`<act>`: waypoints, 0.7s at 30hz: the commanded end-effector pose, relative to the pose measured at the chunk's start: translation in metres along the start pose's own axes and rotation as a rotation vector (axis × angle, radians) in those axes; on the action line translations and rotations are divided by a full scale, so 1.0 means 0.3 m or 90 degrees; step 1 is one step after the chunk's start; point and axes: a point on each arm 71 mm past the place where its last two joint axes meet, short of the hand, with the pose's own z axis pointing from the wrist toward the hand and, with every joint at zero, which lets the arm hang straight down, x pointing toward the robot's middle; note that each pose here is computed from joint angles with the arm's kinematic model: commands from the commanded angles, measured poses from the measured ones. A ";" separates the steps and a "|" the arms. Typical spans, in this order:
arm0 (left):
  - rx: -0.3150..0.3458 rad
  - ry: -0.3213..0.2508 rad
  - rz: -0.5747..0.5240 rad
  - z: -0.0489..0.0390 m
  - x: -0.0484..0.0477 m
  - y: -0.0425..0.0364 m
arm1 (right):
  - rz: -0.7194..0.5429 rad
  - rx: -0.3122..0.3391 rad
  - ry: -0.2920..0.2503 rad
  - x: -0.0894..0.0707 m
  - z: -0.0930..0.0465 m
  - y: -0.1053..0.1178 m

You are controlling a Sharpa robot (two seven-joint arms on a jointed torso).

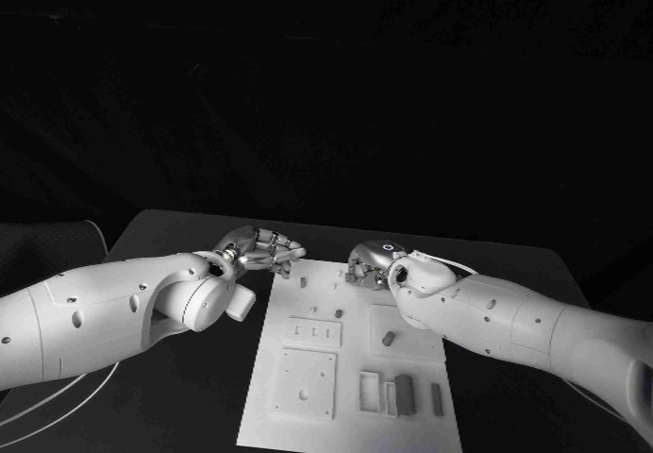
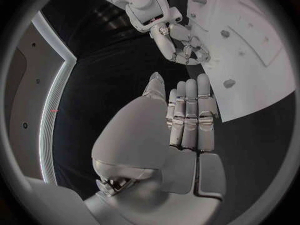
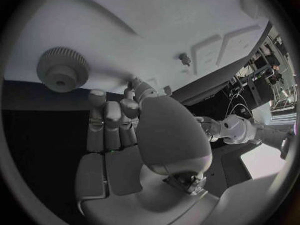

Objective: Assemble the parts on the task board

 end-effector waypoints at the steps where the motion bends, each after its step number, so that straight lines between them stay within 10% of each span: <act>1: 0.005 0.001 -0.001 -0.001 0.002 -0.005 | -0.023 -0.001 0.017 -0.010 -0.004 0.006; 21: 0.003 -0.003 -0.001 -0.007 -0.009 -0.002 | -0.142 0.043 0.116 -0.054 -0.016 0.016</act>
